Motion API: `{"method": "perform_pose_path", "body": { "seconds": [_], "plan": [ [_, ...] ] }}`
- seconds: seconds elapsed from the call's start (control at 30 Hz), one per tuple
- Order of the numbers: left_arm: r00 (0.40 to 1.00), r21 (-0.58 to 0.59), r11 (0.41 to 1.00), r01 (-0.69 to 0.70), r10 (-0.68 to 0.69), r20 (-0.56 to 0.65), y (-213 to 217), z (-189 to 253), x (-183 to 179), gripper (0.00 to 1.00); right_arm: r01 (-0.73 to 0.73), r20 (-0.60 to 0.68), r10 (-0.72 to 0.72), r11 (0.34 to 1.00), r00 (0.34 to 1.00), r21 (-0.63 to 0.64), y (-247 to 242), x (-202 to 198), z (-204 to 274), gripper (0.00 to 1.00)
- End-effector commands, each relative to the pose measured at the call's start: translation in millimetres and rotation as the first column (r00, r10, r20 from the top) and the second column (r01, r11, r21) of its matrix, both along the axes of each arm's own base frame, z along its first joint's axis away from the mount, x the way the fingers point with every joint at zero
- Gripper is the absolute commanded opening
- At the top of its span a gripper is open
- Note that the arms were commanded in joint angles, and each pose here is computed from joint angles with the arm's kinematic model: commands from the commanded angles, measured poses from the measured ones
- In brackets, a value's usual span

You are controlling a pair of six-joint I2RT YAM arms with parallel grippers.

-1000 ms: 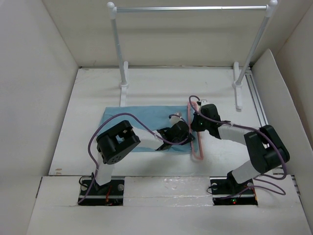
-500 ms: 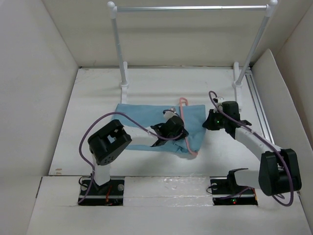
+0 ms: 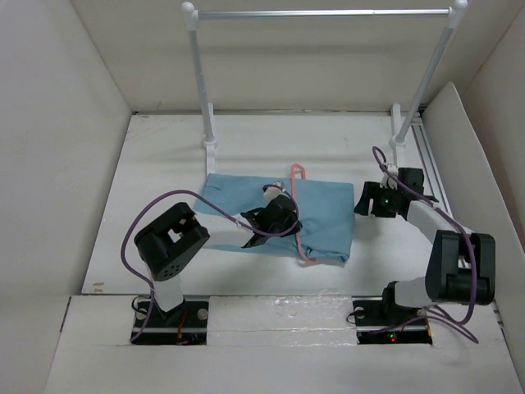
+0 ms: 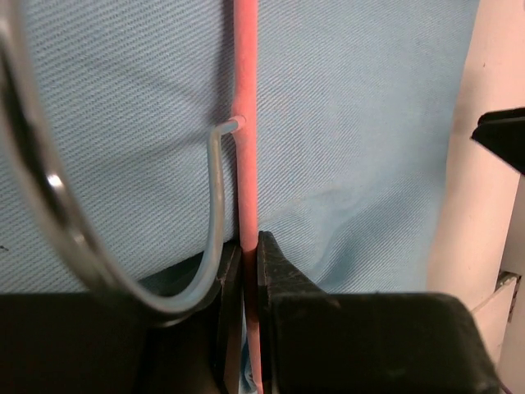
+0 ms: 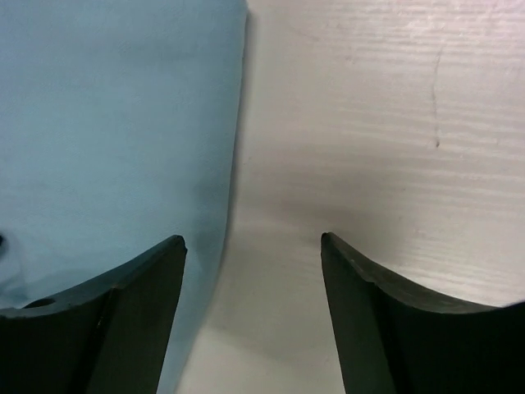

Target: Place the trousers on the hanger

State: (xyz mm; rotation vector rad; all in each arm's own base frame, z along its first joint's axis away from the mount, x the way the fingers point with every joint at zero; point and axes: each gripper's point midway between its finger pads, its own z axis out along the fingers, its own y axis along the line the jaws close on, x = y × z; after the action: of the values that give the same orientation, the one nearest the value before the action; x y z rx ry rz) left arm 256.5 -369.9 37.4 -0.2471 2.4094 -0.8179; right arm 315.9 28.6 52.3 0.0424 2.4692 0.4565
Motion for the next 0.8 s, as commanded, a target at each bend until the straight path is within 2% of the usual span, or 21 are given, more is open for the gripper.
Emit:
{"method": "perform_pose_path", "body": {
  "seconds": [0.0, 0.13, 0.2, 0.3, 0.33, 0.4, 0.43, 0.47, 0.67, 0.77],
  "plan": [
    [1.000, 0.187, 0.982, 0.000, 0.001, -0.002, 38, -26, -3, 0.00, -0.051, 0.021, 0.051, 0.999, 0.998, -0.009, 7, -19, 2, 0.74],
    [1.000, 0.180, 0.984, 0.010, -0.014, 0.022, 34, -18, 2, 0.00, -0.164, -0.011, 0.168, 0.972, 0.986, 0.166, 51, -63, -9, 0.74],
    [0.999, 0.179, 0.984, 0.013, -0.019, 0.032, 32, -15, 4, 0.00, -0.184, -0.053, 0.199, 0.960, 0.979, 0.213, 69, -86, -20, 0.73],
    [0.999, 0.178, 0.984, 0.013, -0.021, 0.046, 31, -8, 6, 0.00, -0.161, -0.051, 0.182, 0.947, 0.982, 0.278, 81, -102, -28, 0.65],
    [0.998, 0.186, 0.983, 0.014, -0.024, 0.053, 32, -8, 7, 0.00, -0.149, -0.058, 0.176, 0.935, 0.983, 0.323, 87, -104, -27, 0.58],
    [0.998, 0.204, 0.979, 0.018, -0.031, 0.062, 36, -6, 7, 0.00, -0.156, -0.019, 0.175, 0.918, 0.984, 0.365, 92, -94, -22, 0.14],
    [0.997, 0.206, 0.978, 0.015, -0.029, 0.065, 36, -5, 7, 0.00, -0.157, -0.018, 0.175, 0.917, 0.984, 0.367, 92, -94, -22, 0.14],
    [0.997, 0.217, 0.976, 0.011, -0.027, 0.069, 39, -6, 8, 0.00, -0.150, -0.007, 0.164, 0.920, 0.986, 0.361, 89, -88, -19, 0.00],
    [0.994, 0.304, 0.953, -0.003, -0.030, 0.104, 66, -5, 4, 0.00, -0.078, 0.080, 0.067, 0.988, 0.995, 0.137, 30, -41, 21, 0.00],
    [0.994, 0.353, 0.936, -0.013, -0.026, 0.106, 83, -11, 2, 0.00, -0.045, 0.067, 0.041, 0.997, 0.997, 0.062, 4, -35, 23, 0.00]
  ]
}}
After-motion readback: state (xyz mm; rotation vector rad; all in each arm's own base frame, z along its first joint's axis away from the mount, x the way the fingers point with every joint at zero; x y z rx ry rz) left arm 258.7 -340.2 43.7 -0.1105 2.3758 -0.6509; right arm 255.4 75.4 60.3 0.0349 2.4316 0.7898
